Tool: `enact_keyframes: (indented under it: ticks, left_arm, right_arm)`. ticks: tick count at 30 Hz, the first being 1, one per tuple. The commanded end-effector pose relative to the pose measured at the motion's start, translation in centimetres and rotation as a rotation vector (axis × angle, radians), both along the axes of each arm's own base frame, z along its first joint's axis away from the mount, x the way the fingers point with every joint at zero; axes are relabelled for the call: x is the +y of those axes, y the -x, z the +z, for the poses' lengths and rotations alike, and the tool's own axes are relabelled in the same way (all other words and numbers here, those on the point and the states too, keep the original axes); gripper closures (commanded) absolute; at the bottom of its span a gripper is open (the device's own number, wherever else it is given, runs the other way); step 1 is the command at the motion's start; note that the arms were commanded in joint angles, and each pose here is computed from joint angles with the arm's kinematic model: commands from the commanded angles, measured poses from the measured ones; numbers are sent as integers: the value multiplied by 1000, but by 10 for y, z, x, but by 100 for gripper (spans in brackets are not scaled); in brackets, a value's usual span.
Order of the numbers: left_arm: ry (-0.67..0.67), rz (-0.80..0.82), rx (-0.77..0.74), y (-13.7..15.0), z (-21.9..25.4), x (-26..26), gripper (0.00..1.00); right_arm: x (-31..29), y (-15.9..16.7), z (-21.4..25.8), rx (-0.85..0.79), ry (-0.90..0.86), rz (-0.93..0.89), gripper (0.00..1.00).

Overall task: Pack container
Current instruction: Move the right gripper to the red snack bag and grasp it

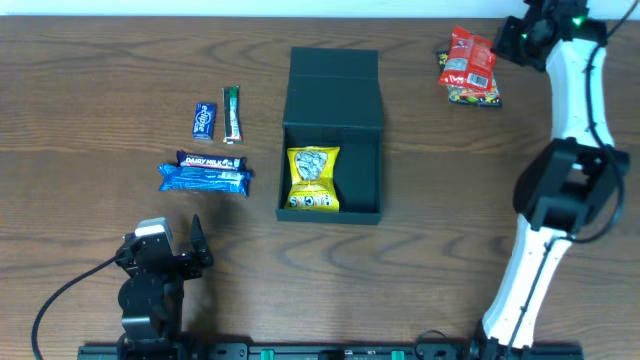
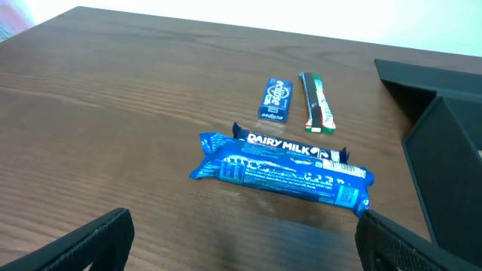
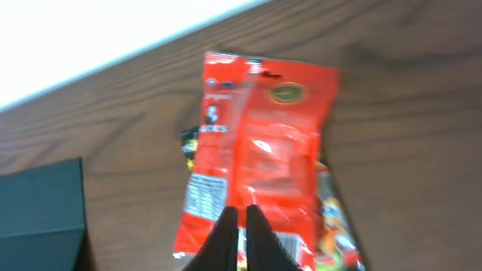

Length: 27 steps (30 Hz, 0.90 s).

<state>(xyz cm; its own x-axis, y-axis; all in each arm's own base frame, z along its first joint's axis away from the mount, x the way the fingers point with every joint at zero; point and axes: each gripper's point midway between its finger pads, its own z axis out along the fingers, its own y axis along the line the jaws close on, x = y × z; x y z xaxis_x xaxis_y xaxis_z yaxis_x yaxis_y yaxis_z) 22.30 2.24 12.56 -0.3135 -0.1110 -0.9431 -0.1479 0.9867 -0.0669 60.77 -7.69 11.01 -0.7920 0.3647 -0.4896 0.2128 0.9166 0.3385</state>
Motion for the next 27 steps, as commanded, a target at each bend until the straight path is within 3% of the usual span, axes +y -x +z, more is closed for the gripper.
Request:
enact_keyframes:
  ticks: [1,3,4,8,21,25,27]
  left_arm:
    - [14,10,20,1,-10,1,5]
    - [14,10,20,1,-10,1,5]
    - [15,10,20,1,-10,1,5]
    - [14,10,20,1,-10,1,5]
    - [14,10,20,1,-10,1,5]
    - [14,10,20,1,-10,1,5]
    - [14,10,20,1,-10,1,5]
  right_arm:
    - [13,-4,-18,9,-68,72,73]
    - [11,-4,-25,21,-73,68,30]
    - [10,-3,-29,26,-77,67,21]
    - [7,-1,-35,35,-83,76,11]
    - [5,10,-77,132,-79,68,12]
    - [4,10,-81,143,-76,54,21]
    - [1,11,-82,148,-65,42,35]
